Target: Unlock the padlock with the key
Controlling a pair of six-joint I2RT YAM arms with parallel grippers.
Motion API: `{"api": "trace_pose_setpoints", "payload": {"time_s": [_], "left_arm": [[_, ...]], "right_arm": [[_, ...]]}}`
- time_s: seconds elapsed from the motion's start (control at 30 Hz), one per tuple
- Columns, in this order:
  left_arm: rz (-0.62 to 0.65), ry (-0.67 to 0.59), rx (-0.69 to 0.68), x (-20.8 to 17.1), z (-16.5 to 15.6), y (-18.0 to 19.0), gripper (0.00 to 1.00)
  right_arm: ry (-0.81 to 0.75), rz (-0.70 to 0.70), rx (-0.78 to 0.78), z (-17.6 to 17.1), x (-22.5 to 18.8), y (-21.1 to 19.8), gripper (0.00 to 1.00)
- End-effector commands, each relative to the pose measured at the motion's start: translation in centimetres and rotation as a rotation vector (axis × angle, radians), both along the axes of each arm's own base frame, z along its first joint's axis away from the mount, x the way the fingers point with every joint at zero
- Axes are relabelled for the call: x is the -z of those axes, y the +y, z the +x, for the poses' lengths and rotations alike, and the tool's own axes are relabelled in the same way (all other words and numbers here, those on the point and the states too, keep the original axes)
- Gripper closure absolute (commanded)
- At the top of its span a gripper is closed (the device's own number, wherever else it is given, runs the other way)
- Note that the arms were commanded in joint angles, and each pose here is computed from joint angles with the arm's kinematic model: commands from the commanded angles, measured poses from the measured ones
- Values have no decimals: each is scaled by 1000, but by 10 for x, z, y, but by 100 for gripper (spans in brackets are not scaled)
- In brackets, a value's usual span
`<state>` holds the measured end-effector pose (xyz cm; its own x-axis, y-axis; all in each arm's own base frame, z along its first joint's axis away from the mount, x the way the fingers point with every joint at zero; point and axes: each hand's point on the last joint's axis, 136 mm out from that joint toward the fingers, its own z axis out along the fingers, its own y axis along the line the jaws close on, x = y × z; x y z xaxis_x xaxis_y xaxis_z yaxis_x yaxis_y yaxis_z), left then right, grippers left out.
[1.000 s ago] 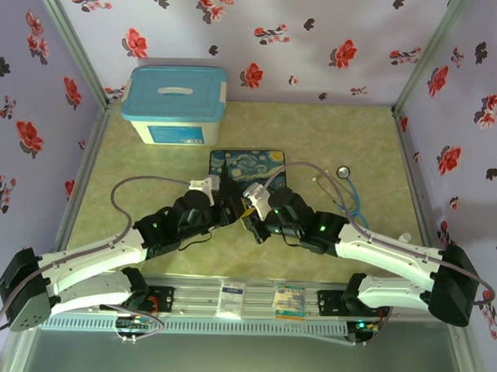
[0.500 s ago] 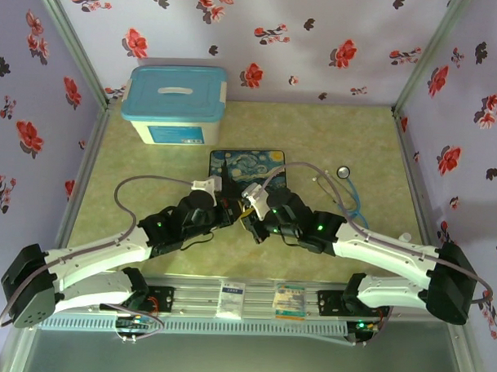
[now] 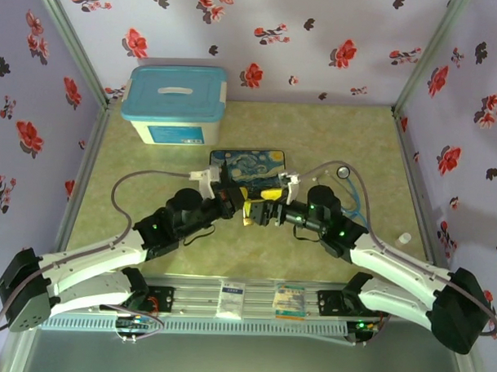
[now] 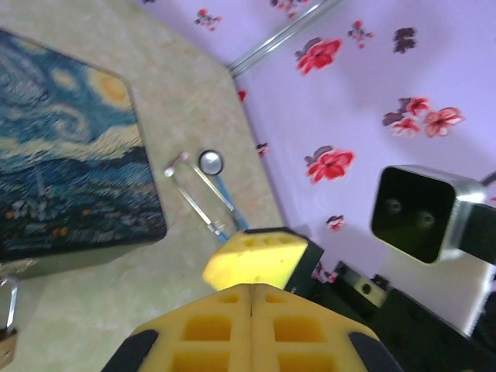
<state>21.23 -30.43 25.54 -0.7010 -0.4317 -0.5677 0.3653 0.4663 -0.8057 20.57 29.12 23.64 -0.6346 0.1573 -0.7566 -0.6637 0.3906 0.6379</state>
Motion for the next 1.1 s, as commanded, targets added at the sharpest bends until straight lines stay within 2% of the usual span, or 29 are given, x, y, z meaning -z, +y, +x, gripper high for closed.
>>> {"api": "trace_pose_setpoints", "payload": {"time_s": [0.0,0.07,0.23,0.33,0.7,1.07], "left_arm": [[-69,-120,16,-28,-2,1,100],[-100,-148,13,-38,-3,3,100],[-156,-210,34,-57,-7,1,100],[-158,-217,34,-61,-7,2,100],[-180,-247,-15,-71,-5,13,100],[-190,-257,-45,-77,2,12,100]], "right_arm": [[-45,338,-43,-4,-70,-9,30],[-37,398,-47,-2,-76,-12,42],[-25,443,-99,-3,-84,-6,35],[-16,472,-161,-8,-90,1,35],[26,539,-238,-8,-92,8,46],[48,524,-270,-10,-88,14,49]]}}
